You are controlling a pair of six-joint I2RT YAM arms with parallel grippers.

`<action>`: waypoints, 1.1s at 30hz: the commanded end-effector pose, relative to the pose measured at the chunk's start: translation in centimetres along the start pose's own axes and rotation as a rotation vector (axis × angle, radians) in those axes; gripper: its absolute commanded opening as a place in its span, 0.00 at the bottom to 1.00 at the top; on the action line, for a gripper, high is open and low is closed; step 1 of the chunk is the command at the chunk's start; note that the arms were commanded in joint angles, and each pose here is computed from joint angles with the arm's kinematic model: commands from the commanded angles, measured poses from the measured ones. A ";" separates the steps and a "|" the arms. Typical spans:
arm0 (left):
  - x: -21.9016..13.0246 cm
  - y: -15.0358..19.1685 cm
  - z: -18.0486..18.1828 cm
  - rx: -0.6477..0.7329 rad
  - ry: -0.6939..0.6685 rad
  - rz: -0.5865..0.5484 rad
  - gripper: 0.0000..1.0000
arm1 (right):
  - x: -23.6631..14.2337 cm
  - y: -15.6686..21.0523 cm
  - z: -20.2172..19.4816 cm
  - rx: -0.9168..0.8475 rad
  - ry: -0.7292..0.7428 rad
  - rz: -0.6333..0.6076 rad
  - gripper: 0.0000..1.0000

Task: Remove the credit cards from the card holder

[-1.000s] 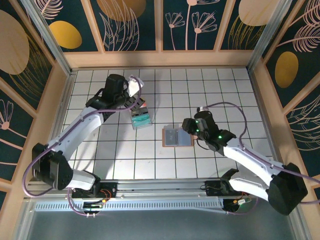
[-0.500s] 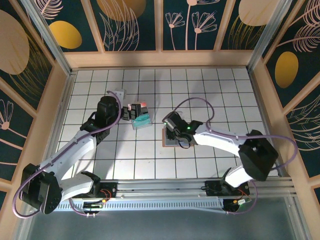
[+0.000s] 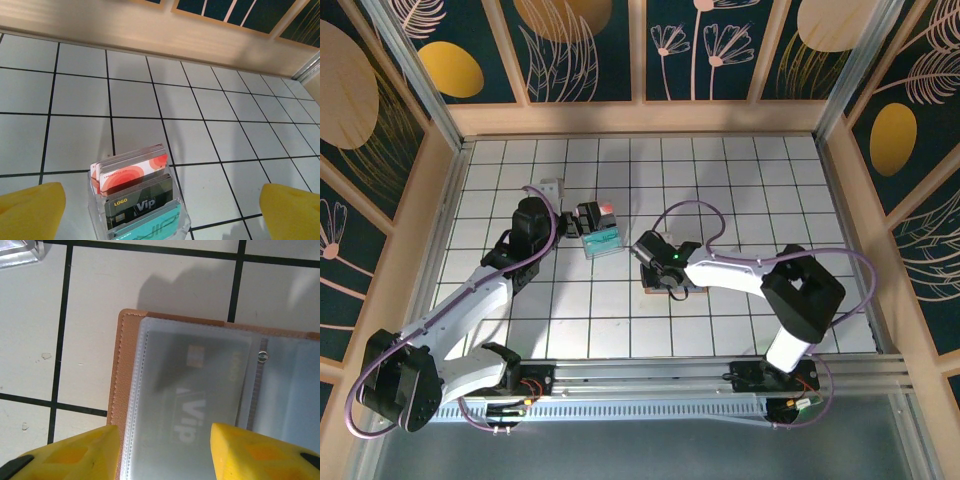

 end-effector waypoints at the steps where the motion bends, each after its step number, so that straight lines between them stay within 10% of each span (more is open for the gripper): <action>1: 0.0 -0.3 0.3 -0.026 -0.006 -0.031 0.99 | 0.5 -0.1 -0.2 -0.005 0.007 0.025 0.53; 33: -1.7 -1.9 -0.6 0.004 0.013 -0.085 0.99 | -0.8 -0.3 -1.8 0.016 0.070 -0.043 0.23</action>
Point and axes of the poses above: each hand's point on the last joint's axis, 136 mm out from that joint toward the fingers, its own x axis out along the fingers, its own z axis along the line the jaws close on, y = z × x, the point moved 7 cm from there along -x, back along the fingers, and after that the axes turned 11 degrees about -x, right-handed, at the moved point
